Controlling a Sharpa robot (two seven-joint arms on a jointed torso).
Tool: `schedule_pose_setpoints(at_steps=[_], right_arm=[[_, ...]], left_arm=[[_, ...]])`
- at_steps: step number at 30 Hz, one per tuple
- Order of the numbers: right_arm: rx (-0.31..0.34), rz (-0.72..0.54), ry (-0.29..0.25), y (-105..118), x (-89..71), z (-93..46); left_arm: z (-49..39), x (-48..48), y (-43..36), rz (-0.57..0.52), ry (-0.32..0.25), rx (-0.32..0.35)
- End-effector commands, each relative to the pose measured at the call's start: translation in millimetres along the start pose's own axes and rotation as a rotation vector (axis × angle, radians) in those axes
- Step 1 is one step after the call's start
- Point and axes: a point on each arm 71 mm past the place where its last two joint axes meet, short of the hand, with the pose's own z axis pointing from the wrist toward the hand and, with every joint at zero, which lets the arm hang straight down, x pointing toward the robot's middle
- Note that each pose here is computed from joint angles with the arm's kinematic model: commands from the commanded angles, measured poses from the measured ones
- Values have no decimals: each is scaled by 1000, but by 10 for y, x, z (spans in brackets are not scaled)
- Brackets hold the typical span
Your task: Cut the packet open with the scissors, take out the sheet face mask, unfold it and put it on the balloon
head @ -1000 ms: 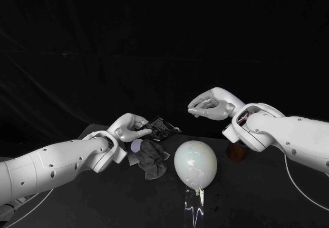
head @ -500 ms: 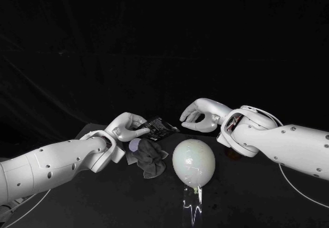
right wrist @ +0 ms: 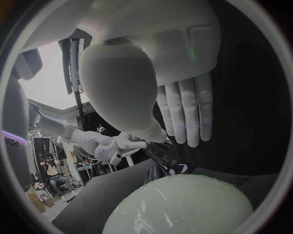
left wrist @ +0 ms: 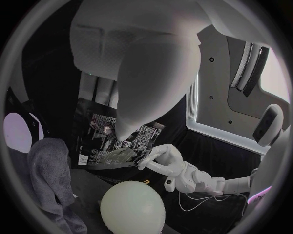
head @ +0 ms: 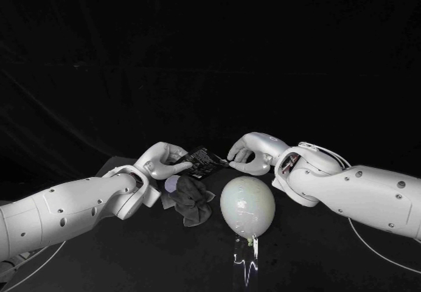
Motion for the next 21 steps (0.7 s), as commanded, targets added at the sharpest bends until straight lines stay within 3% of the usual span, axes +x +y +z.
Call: schedule_pose_setpoints(at_steps=[1,9,21], right_arm=[[13,-37,-34,2,3,10],[24,-36,-75,1,2,20],[20,-30,-82,29,19,34]], left_arm=[[10,3,-25,-21,-7,7],[9,7,-28,-25,-6,6],[10,11,-27,-28,-5,1]])
